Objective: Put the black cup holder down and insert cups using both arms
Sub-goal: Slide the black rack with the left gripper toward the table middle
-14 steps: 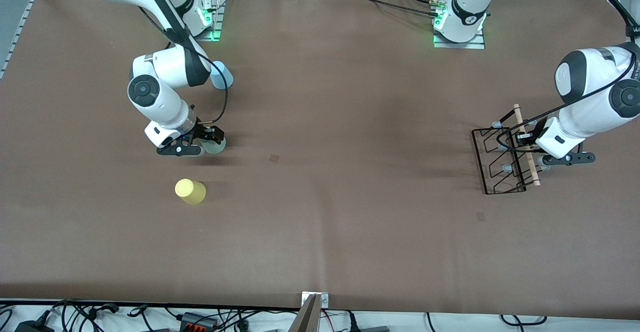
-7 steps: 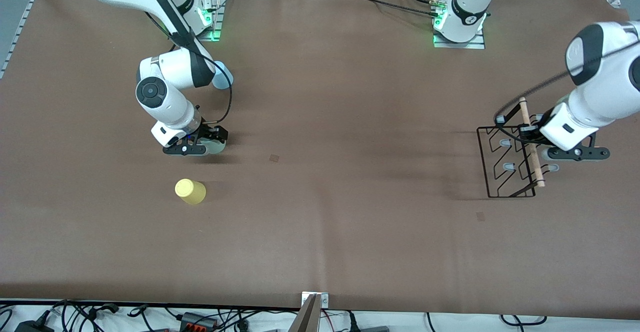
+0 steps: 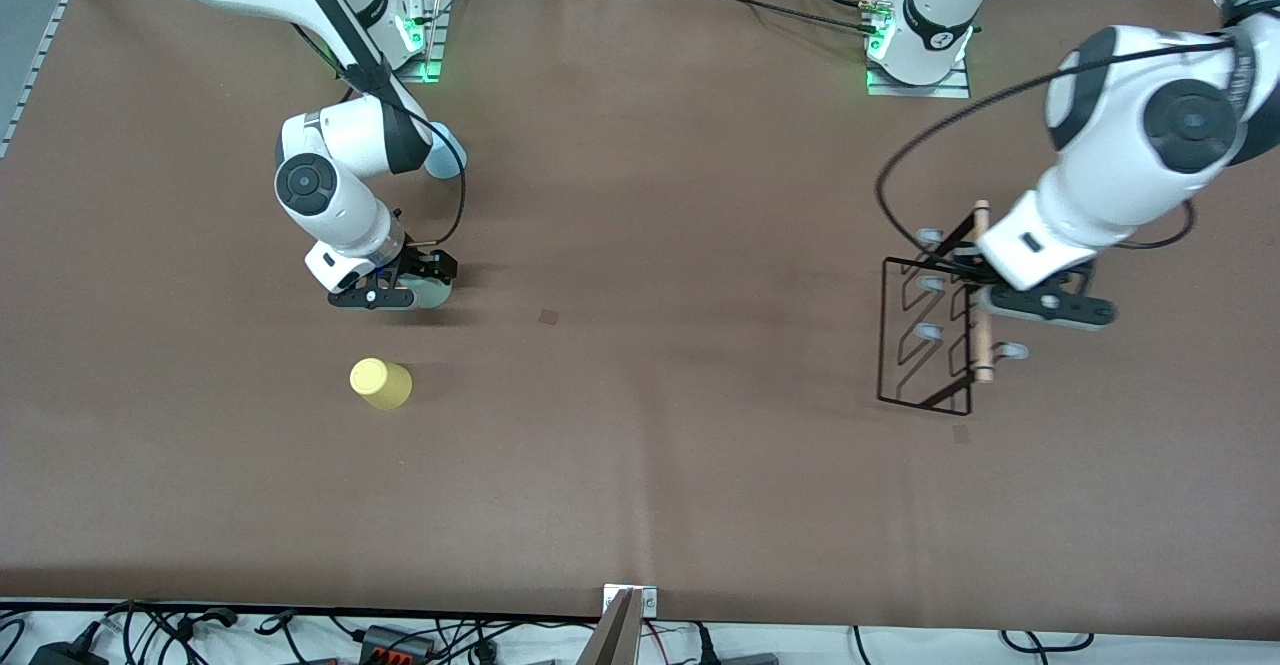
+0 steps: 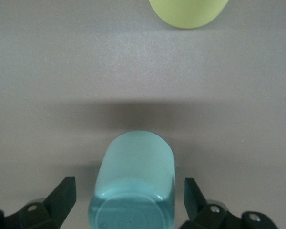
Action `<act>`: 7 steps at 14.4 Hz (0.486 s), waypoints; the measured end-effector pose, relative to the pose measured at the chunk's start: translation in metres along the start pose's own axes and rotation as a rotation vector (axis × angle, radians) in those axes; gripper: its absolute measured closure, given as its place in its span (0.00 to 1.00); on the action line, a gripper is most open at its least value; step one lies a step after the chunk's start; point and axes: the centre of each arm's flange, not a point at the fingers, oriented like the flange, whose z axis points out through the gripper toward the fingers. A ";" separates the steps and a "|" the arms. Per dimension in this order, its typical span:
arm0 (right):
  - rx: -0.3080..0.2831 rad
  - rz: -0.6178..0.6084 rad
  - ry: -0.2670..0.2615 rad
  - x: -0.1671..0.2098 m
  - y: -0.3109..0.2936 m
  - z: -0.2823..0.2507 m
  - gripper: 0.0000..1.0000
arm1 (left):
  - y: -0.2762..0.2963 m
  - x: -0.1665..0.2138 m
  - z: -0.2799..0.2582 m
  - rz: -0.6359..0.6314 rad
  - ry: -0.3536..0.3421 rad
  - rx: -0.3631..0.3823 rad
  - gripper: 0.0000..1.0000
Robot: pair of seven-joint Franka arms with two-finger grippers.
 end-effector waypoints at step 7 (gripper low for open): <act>-0.002 0.000 -0.006 -0.003 -0.001 0.002 0.13 | 0.156 -0.002 0.006 -0.179 -0.011 -0.048 0.84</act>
